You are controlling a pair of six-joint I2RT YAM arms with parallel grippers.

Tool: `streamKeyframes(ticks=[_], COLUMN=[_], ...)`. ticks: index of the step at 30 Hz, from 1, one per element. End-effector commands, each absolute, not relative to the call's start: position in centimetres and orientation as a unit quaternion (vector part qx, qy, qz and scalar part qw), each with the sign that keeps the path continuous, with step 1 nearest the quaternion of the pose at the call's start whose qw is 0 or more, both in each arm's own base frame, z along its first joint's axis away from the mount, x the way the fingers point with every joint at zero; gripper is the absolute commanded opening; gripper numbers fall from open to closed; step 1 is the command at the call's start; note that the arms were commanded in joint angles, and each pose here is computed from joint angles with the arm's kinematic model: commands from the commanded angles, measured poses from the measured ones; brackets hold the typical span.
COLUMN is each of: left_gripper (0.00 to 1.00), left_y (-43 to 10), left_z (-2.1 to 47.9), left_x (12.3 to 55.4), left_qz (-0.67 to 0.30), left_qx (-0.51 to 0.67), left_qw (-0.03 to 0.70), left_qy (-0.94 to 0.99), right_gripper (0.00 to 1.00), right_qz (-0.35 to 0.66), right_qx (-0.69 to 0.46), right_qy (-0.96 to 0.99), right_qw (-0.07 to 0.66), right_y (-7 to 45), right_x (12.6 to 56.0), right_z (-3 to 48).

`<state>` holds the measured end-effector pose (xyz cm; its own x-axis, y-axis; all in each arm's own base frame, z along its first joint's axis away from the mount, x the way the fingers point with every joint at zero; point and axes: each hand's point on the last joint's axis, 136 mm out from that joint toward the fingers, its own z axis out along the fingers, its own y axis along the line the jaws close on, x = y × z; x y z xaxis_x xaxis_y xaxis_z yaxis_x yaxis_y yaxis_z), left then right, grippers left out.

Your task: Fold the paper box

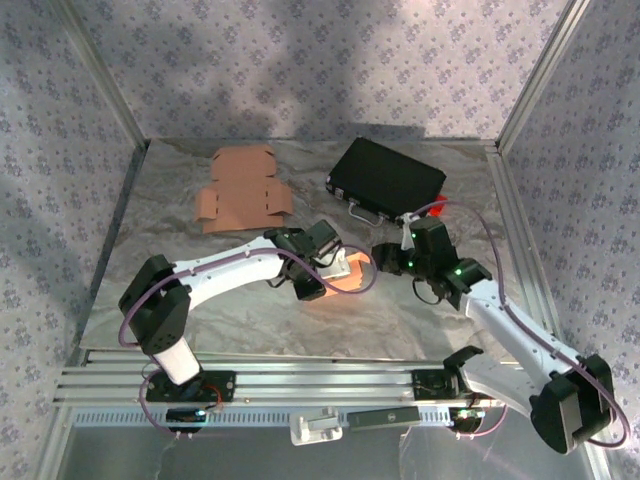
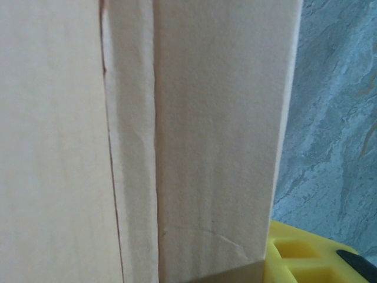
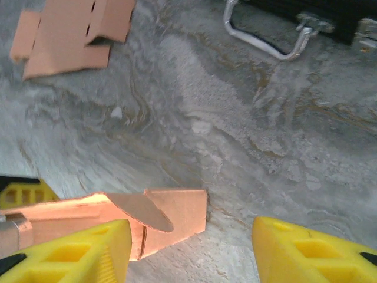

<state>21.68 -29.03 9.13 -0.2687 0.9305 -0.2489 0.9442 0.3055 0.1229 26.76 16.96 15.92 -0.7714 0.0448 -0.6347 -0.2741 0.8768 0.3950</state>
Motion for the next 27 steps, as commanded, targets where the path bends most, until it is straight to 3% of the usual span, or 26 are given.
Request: streamKeyframes(ticks=[1,19,27], left_gripper=[0.4,0.4,0.4], left_y=[-27.9,-27.8,-27.9], left_z=[8.1,7.8,8.1], left_x=[20.6,20.6,20.8], left_qz=[-0.03,-0.031,-0.03], left_qx=[0.599,0.603,0.602], left_qw=[0.107,0.099,0.104], left_qy=[0.793,0.791,0.791], right_gripper=[0.57,0.42,0.3], right_qz=[0.259,0.2,0.185], right_qx=[-0.154,-0.213,-0.222], right_qy=[0.891,0.904,0.908], right_qw=[0.338,0.312,0.303], right_y=[19.0,20.4,20.7], right_x=[26.6,27.6,27.6], right_z=[17.3,15.9,15.5])
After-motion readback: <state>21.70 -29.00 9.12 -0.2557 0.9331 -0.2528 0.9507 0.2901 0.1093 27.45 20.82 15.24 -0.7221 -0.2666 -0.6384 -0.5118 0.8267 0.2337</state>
